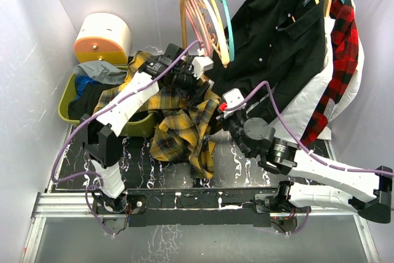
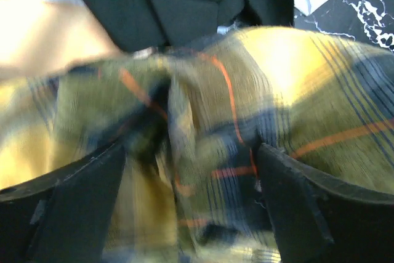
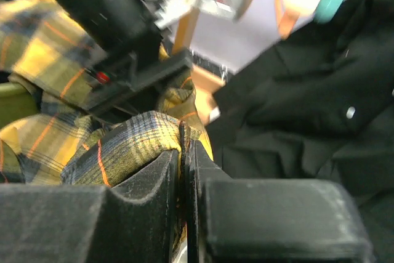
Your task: Place the shirt on the hanger
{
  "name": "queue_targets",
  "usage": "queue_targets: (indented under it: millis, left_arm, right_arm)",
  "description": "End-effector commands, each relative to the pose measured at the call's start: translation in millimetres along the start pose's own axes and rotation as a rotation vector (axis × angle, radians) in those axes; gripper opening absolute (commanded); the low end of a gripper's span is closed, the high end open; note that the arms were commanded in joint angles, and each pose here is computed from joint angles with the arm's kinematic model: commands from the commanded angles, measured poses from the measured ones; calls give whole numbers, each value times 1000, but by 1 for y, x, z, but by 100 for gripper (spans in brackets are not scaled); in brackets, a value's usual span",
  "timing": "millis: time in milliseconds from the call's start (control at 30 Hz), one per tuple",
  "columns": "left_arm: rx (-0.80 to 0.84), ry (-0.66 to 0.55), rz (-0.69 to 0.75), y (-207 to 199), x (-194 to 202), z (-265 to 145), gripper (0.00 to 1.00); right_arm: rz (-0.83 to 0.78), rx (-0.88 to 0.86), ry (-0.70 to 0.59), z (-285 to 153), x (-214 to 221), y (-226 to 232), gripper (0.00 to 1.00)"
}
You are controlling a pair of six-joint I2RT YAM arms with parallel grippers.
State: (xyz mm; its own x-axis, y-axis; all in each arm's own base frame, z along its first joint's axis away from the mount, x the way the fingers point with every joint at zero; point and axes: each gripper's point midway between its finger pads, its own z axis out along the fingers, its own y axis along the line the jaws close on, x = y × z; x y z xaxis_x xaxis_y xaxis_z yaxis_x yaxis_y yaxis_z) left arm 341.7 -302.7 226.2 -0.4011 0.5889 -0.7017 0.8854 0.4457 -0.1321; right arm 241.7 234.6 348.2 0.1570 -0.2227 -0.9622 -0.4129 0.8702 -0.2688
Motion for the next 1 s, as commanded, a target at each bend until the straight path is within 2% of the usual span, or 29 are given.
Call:
queue_targets:
  millis: [0, 100, 167, 200, 233, 267, 400, 567, 633, 700, 800, 967]
  left_arm:
    - [-150, -77, -13, 6, 3, -50, 96]
    - [-182, -84, -24, 7, 24, -86, 97]
    - [-171, -78, -15, 0, 40, -110, 97]
    - [-168, -58, 0, -5, 51, -117, 97]
    - [-170, -33, 13, -10, 61, -123, 97]
    - [-168, -14, 28, -17, 71, -131, 97]
    - [-82, 14, 66, -51, 99, -155, 97]
    - [90, 103, 71, -94, 131, -170, 97]
    - [123, 156, 66, -101, 146, -171, 96]
    - [121, 193, 84, -102, 158, -173, 96]
    - [100, 214, 132, -102, 166, -177, 96]
    - [155, 312, 166, -111, 181, -167, 95]
  right_arm:
    - [186, 158, 143, 6, 59, -5, 8]
    - [294, 140, 227, 27, 100, -9, 8]
    - [346, 61, 288, 41, 121, -6, 10]
    - [342, 14, 313, 46, 128, -3, 34]
    - [319, -39, 325, 50, 131, 4, 76]
    - [288, -102, 319, 53, 130, 13, 96]
    - [125, -265, 232, 53, 121, 29, 98]
    - [-183, -582, 73, 15, 107, 54, 98]
    - [-295, -760, 72, -13, 111, 67, 99]
    - [-373, -905, 154, -39, 133, 75, 99]
    - [-455, -972, 288, -54, 164, 71, 98]
    - [-550, -965, 238, -41, 168, 75, 99]
